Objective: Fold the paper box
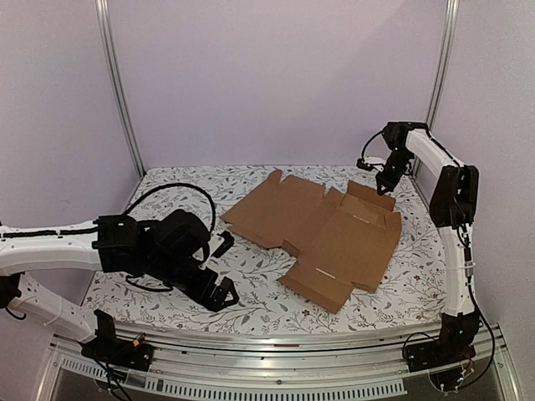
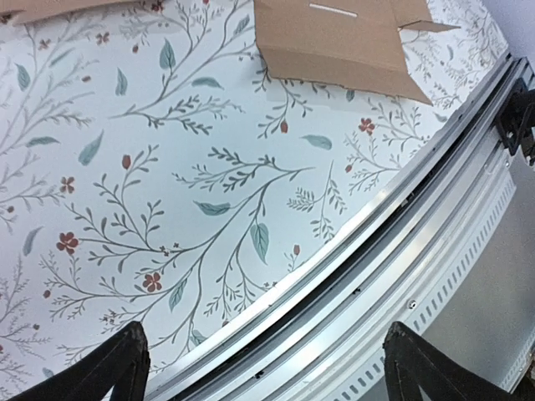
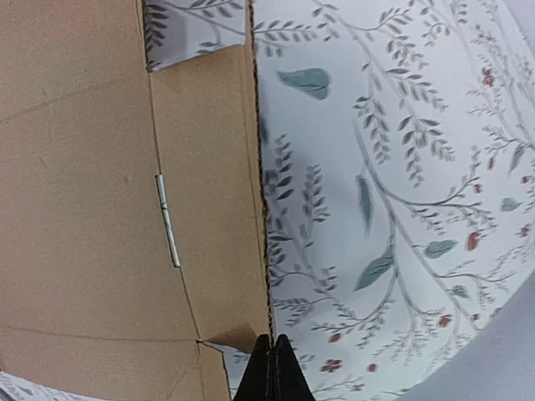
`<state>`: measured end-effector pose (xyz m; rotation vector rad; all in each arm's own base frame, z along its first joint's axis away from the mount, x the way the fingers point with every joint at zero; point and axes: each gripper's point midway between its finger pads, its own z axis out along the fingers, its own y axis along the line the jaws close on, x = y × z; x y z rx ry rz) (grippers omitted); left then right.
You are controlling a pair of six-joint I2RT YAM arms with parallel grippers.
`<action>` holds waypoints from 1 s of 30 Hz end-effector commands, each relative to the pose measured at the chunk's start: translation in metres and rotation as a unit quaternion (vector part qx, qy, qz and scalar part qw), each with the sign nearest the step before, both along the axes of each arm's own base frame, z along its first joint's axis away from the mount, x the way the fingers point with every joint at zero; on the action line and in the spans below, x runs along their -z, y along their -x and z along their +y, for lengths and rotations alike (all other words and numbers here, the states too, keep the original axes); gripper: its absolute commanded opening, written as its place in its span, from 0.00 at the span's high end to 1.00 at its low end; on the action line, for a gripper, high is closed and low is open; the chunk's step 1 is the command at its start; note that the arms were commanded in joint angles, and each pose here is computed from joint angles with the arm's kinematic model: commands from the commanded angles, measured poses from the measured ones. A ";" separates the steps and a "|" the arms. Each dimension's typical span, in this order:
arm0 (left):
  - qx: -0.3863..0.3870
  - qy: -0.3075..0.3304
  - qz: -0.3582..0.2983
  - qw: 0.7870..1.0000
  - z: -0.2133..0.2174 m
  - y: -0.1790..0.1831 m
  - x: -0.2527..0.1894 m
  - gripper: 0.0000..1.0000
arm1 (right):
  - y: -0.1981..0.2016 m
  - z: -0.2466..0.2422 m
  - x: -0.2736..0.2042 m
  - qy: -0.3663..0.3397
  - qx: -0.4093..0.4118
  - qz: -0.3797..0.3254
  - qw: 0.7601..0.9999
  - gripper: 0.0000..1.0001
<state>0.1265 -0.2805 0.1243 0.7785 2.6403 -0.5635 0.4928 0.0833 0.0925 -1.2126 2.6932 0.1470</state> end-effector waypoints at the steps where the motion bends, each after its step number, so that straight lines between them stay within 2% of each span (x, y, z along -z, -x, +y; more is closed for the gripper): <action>1: -0.003 -0.014 -0.083 0.996 0.015 -0.025 -0.038 0.01 | -0.018 0.003 0.014 0.151 -0.083 -0.014 0.985 1.00; 2: -0.018 -0.009 -0.097 0.995 0.016 -0.038 -0.046 0.01 | -0.027 0.026 0.018 0.152 -0.100 -0.041 0.982 1.00; 3: -0.033 -0.003 -0.108 0.994 0.016 -0.050 -0.051 0.01 | -0.034 0.050 0.017 0.154 -0.117 -0.071 0.979 0.94; 7: -0.076 0.015 -0.130 0.988 0.014 -0.089 -0.068 0.00 | -0.030 0.134 -0.002 0.130 -0.160 -0.158 0.966 0.57; 9: -0.099 0.002 -0.141 0.985 0.019 -0.107 -0.071 0.00 | -0.022 0.151 -0.021 0.110 -0.151 -0.172 0.967 0.50; 15: -0.186 -0.008 -0.145 0.972 0.045 -0.162 -0.066 0.00 | 0.005 0.119 -0.085 0.035 -0.060 -0.183 0.981 0.34; 16: -0.199 -0.009 -0.141 0.970 0.050 -0.172 -0.061 0.00 | 0.014 0.110 -0.104 0.014 -0.039 -0.192 0.981 0.32; 20: -0.243 -0.012 -0.120 0.962 0.073 -0.210 -0.043 0.00 | 0.050 0.081 -0.125 -0.035 0.012 -0.180 0.983 0.28; 22: -0.254 -0.012 -0.102 0.962 0.082 -0.230 -0.034 0.00 | 0.069 0.073 -0.121 -0.059 0.043 -0.157 0.985 0.28; 25: -0.261 -0.029 -0.079 0.962 0.092 -0.255 -0.024 0.01 | 0.109 0.082 -0.097 -0.119 0.076 -0.084 0.986 0.26; 27: -0.261 -0.050 -0.063 0.962 0.097 -0.263 -0.012 0.01 | 0.134 0.094 -0.079 -0.173 0.113 -0.022 0.978 0.24; 28: -0.260 -0.056 -0.057 0.962 0.098 -0.265 -0.007 0.02 | 0.146 0.102 -0.069 -0.199 0.129 0.015 0.971 0.20; 30: -0.256 -0.061 -0.042 0.964 0.097 -0.264 0.004 0.03 | 0.165 0.112 -0.049 -0.232 0.158 0.075 0.957 0.02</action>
